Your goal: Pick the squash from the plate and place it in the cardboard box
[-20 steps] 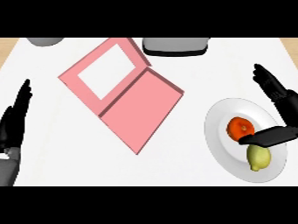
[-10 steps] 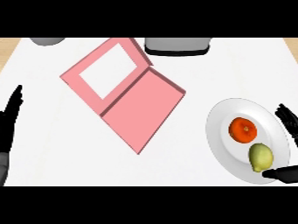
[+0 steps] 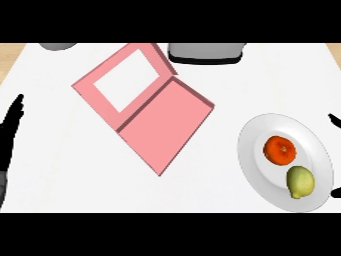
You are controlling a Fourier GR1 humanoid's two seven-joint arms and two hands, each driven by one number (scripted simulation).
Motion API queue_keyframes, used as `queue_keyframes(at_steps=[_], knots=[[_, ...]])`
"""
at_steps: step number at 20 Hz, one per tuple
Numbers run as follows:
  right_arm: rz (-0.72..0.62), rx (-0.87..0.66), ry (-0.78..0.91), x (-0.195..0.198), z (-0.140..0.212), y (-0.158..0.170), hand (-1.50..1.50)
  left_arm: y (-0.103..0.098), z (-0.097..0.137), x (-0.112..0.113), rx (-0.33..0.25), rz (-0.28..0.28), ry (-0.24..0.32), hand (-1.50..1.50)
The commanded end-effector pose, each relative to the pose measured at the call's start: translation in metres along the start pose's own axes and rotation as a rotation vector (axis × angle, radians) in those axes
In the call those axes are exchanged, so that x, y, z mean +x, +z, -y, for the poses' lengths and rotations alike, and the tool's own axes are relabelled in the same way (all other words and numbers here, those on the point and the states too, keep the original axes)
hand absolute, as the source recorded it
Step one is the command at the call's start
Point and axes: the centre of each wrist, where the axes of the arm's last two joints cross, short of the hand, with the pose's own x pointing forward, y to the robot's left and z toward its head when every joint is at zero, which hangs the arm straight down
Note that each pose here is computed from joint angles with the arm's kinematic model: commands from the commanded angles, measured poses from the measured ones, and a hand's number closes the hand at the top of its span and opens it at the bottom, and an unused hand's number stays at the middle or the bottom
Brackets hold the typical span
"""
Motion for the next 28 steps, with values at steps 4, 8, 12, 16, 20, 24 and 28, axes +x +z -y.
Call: queue_keyframes(at_steps=[4,8,12,16,20,24,28], knots=[[-0.119,0.251,0.199,0.018,0.012,-0.043,-1.5,0.006,0.008,-0.008,0.001,0.001,0.001,0.0],[-0.184,0.377,0.257,0.021,0.004,-0.071,-1.5,0.003,0.001,-0.008,-0.005,0.002,-0.002,0.0],[-0.208,0.439,0.241,0.032,-0.02,-0.09,-1.5,0.004,-0.005,0.003,0.006,-0.018,0.007,0.0],[-0.229,0.45,0.297,0.044,-0.034,-0.107,-1.5,0.008,-0.005,-0.01,0.002,-0.008,-0.004,0.0],[-0.232,0.45,0.301,0.041,-0.027,-0.114,-1.5,0.011,0.006,-0.01,0.002,-0.022,0.01,0.0],[-0.237,0.475,0.308,0.044,-0.026,-0.113,-1.5,0.002,0.007,-0.003,0.005,-0.021,-0.008,0.0],[-0.213,0.476,0.279,0.035,-0.042,-0.116,-1.5,0.014,0.0,0.001,0.011,-0.007,0.008,0.0]])
